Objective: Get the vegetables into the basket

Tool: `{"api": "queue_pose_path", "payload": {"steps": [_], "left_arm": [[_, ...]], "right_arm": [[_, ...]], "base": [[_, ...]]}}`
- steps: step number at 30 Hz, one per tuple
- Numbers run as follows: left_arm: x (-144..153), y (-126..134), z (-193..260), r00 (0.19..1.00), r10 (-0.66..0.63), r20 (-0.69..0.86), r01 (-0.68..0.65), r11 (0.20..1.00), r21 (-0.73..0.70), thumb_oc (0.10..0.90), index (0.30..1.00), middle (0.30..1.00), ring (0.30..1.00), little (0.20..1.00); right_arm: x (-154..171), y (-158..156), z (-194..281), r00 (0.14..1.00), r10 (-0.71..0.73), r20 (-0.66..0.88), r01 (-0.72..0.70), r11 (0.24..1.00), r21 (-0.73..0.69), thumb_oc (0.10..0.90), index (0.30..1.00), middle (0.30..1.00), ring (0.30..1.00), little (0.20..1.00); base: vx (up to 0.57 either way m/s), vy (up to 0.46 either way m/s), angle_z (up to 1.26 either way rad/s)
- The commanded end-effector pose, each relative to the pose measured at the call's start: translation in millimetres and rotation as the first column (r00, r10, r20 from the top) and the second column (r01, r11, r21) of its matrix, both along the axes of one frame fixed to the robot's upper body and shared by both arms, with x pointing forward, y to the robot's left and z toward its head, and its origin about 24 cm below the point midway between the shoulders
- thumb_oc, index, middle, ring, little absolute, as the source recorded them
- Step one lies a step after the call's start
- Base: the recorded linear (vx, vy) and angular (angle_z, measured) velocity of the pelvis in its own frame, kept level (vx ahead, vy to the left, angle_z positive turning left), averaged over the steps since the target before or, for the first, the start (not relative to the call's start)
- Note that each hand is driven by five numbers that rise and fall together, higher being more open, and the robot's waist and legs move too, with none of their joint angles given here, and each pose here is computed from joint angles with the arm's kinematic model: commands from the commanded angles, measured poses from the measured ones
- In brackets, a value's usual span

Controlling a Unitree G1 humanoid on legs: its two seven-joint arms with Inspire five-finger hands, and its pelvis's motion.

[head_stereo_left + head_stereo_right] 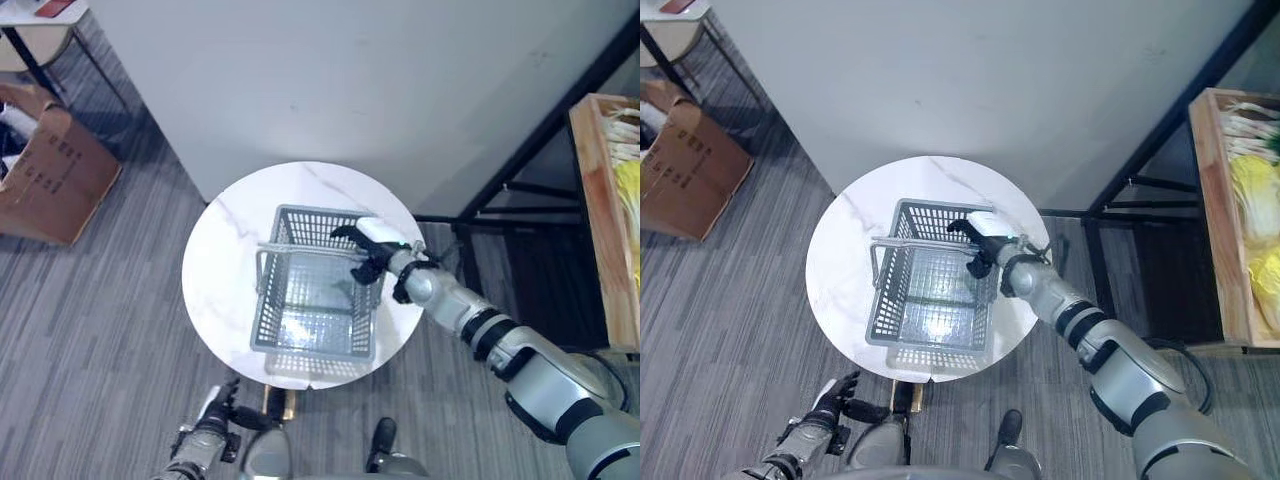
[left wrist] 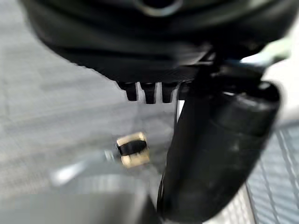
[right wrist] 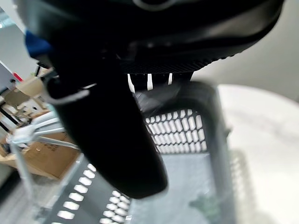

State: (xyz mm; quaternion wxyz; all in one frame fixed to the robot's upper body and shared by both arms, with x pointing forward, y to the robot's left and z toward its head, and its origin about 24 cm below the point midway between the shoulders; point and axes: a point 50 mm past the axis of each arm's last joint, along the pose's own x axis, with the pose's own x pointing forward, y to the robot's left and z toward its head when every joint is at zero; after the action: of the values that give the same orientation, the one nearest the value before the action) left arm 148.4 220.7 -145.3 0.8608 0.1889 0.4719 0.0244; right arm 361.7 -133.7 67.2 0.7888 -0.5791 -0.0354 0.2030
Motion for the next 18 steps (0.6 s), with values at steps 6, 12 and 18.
{"api": "queue_pose_path", "payload": {"steps": [6,12,18], "left_arm": [[-60.9,32.9,-12.5,0.969,-0.031,-0.244,0.064,0.99,0.128,0.9,1.0,1.0,1.0,1.0],[-65.8,28.7,-14.3,0.97,-0.02,-0.241,0.046,0.994,0.103,0.9,1.0,1.0,1.0,1.0],[-80.1,27.3,-17.3,0.963,0.012,-0.268,0.007,0.997,0.072,0.9,1.0,1.0,1.0,1.0]], "right_arm": [[10.3,19.7,56.6,0.963,0.125,0.239,-0.129,0.992,0.002,0.4,0.3,0.3,0.3,0.3],[-15.0,20.4,88.6,0.919,0.211,0.333,-0.265,0.956,0.128,0.4,0.3,0.3,0.3,0.3],[-56.7,-11.2,118.7,0.882,0.223,0.415,-0.354,0.895,0.272,0.4,0.3,0.3,0.3,0.3]], "base": [[0.02,0.003,0.07],[0.01,0.007,-0.1],[0.02,0.0,-0.15]]}}
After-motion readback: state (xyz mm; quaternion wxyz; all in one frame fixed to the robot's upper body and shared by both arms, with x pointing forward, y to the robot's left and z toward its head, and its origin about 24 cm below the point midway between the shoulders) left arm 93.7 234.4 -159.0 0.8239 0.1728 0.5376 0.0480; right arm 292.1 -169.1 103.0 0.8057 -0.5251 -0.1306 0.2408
